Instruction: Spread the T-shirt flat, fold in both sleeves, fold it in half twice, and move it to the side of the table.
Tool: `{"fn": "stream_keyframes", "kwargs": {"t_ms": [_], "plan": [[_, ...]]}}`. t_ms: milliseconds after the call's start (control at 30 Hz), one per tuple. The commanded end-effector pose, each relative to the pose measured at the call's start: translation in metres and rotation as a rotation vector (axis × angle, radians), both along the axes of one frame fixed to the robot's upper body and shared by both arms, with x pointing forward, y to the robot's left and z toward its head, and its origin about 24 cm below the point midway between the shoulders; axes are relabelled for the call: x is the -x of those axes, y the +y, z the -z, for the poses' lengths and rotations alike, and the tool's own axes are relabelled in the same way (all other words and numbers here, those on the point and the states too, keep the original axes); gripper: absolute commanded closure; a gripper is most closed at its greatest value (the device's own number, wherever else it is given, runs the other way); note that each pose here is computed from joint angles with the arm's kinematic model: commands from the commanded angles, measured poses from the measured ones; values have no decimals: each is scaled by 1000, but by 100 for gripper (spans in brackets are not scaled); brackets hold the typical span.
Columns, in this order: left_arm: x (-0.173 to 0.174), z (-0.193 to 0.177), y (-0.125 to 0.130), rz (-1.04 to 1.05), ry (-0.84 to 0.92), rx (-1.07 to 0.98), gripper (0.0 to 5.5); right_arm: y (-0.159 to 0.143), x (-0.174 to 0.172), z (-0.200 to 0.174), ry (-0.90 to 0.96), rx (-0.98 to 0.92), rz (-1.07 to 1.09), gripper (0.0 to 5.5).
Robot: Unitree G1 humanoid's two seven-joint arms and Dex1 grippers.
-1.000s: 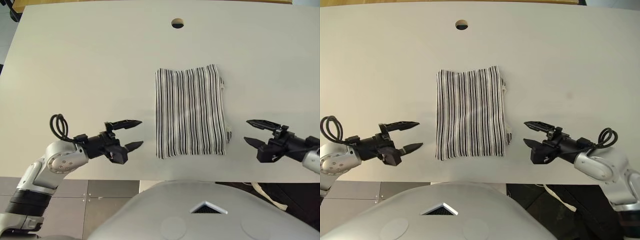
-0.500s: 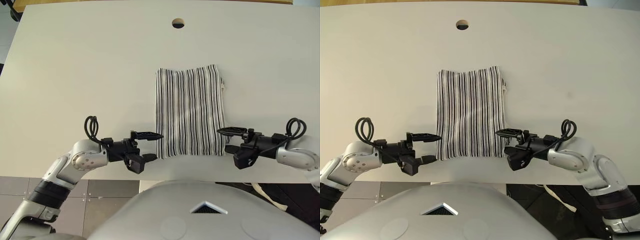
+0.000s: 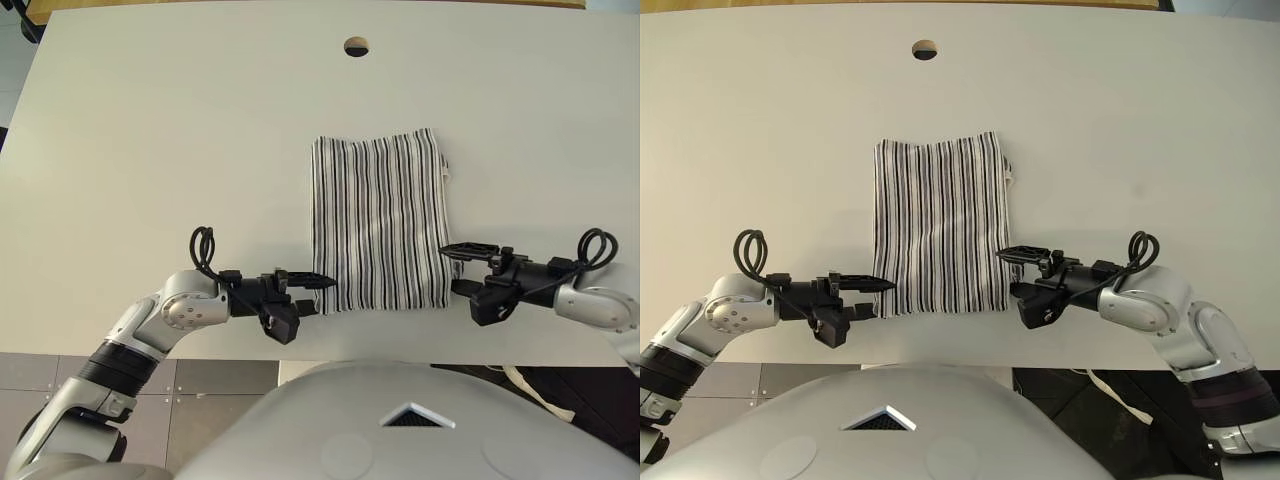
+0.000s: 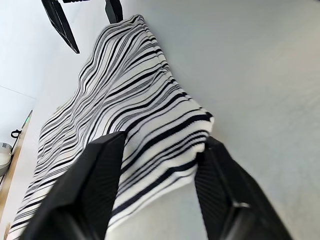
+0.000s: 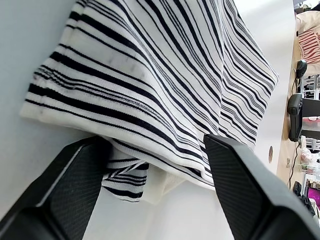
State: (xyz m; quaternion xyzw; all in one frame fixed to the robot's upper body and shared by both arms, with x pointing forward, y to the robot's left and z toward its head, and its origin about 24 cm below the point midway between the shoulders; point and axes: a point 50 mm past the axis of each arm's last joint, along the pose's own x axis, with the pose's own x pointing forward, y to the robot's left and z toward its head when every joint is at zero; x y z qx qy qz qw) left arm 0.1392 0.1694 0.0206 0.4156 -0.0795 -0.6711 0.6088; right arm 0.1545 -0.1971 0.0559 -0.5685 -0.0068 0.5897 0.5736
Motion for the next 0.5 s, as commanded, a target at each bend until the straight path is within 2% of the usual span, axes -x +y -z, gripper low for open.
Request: {"fn": "stream_keyframes", "kwargs": {"t_ms": [33, 333, 500], "plan": [[1, 10, 8, 14, 26, -102, 399, -2, 5, 10, 46, 56, -23, 241], [2, 10, 5, 23, 28, -86, 531, 0, 0, 13, 26, 34, -16, 411], [2, 9, 4, 27, 34, -74, 538, 0, -2, 14, 14, 16, 7, 497]]}}
